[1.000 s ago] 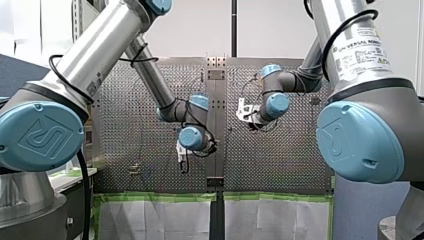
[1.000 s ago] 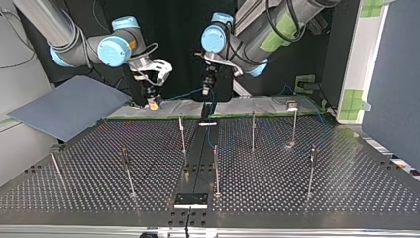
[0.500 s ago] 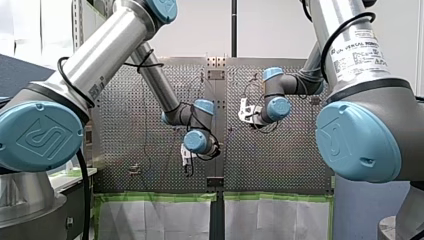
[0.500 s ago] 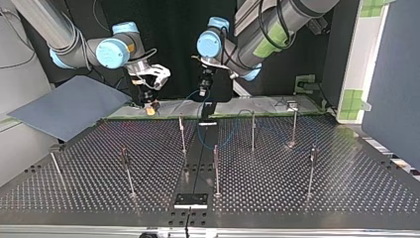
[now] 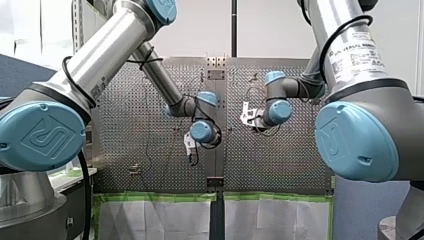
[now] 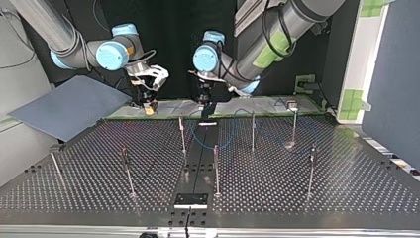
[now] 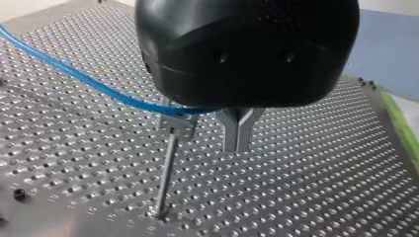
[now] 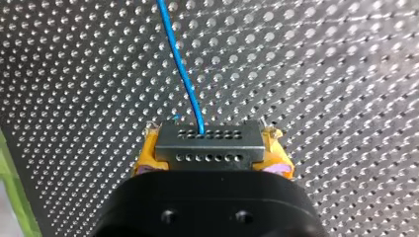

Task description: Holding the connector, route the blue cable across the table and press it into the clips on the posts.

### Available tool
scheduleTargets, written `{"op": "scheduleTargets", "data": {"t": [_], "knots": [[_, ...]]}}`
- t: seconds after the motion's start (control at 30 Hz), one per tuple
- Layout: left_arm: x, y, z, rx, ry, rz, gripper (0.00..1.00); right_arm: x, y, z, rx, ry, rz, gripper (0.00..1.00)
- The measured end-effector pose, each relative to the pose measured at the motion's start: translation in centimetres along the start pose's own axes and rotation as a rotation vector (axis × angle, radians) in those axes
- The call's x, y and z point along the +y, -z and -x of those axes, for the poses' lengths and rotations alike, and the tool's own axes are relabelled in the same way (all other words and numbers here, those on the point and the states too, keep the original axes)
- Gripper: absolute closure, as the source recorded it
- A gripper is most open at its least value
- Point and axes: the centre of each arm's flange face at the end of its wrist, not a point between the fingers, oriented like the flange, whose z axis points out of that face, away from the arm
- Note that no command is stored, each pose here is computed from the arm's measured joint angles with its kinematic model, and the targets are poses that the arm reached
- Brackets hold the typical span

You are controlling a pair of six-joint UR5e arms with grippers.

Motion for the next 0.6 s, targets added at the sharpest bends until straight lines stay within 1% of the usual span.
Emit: {"op": "scheduleTargets", "data": {"t": [0.1,0.23,0.43,0.6], "knots": [[-0.4,-0.5,0.7,-0.006,0.004,-0.010,1.00,0.4,-0.2,0.1,0.000,-0.002,0.002,1.00],[-0.6,-0.9,1.0,-0.005,0.006,-0.026,1.00,1.1,-0.4,-0.2,0.007,-0.013,0.004,1.00],[-0.4,-1.6,1.1,-0.002,0.009,-0.048,1.00,2.0,-1.0,-0.7,0.017,-0.026,-0.004,1.00],[-0.1,-3.0,0.3,0.017,0.003,-0.053,1.00,2.7,-1.4,-0.5,0.015,-0.031,-0.006,1.00]]}}
